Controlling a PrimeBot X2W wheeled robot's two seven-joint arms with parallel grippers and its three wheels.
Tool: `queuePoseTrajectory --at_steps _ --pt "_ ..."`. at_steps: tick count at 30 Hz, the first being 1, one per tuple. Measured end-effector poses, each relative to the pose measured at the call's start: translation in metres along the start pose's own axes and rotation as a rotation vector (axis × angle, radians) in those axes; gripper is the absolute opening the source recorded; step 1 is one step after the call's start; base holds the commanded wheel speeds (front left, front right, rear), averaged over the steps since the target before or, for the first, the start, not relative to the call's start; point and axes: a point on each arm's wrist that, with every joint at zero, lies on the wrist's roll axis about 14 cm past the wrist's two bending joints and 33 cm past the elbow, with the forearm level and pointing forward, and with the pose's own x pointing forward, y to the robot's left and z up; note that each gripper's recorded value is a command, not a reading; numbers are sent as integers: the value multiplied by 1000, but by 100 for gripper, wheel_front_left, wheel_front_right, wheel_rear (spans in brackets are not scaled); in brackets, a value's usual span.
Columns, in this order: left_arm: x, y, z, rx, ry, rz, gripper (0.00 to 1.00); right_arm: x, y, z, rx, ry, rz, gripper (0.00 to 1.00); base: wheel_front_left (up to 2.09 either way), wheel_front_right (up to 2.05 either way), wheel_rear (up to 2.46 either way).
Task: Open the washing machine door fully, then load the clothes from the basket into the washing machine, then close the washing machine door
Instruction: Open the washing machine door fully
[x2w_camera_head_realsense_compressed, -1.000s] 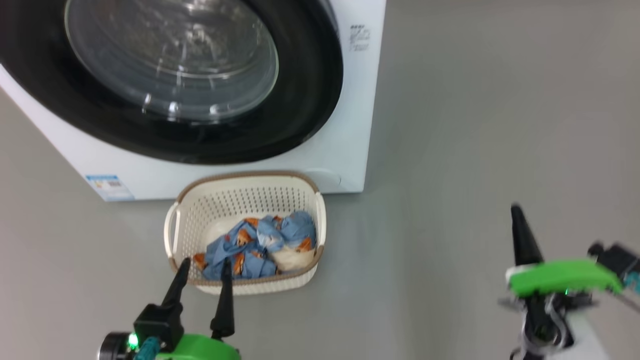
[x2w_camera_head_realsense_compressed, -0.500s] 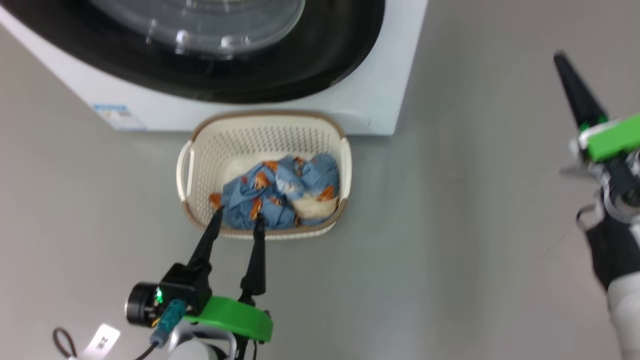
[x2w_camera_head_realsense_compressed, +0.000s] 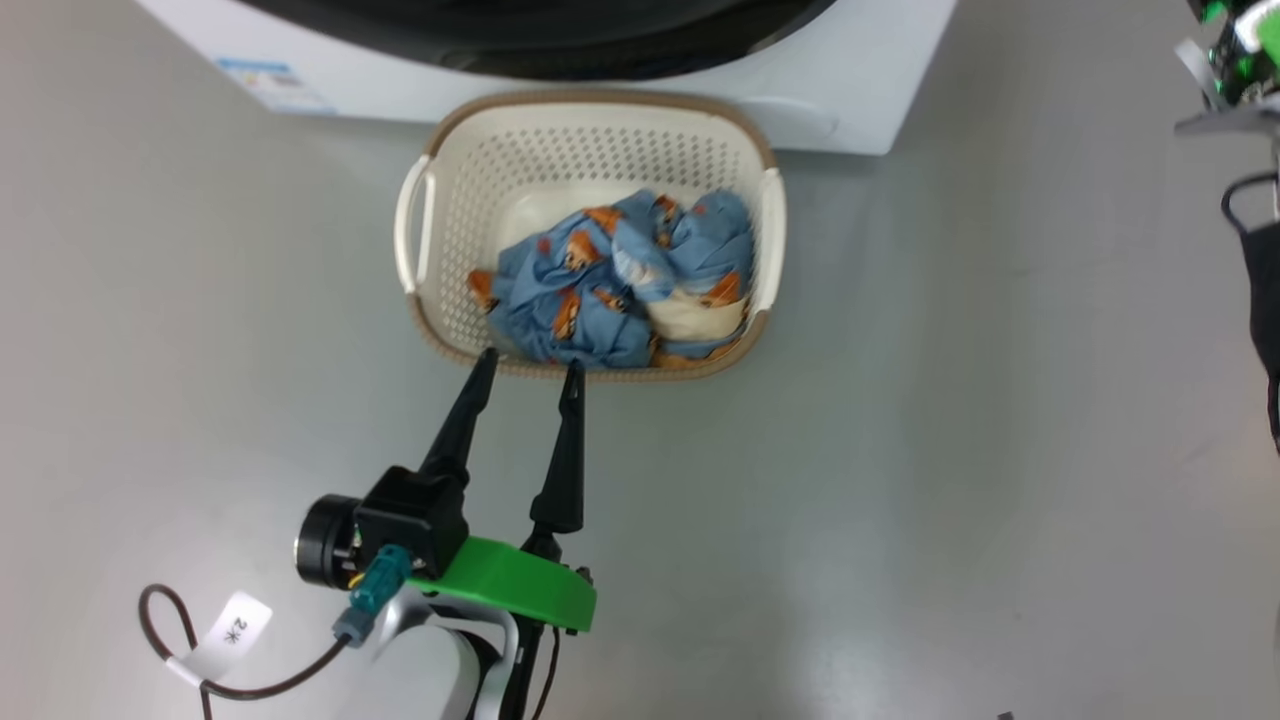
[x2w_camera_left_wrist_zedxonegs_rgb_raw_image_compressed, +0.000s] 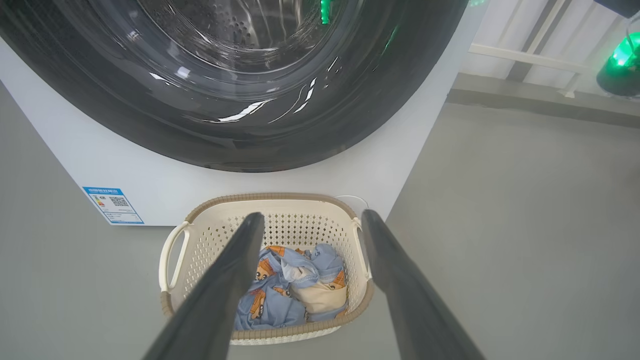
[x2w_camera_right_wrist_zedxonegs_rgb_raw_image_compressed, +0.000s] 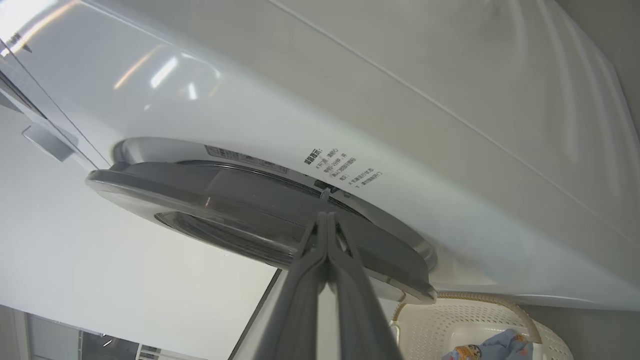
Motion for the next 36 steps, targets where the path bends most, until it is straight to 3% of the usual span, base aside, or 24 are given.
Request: queuePoseTrajectory --at_steps 17,25,36 --pt "-2 24 -17 20 53 75 100 73 17 -23 157 111 116 0 0 0 0" --pt "-3 29 -18 23 56 97 100 87 23 -33 234 161 138 0 0 0 0" --pt "-4 38 -16 19 54 124 100 96 22 -42 256 218 119 0 0 0 0"
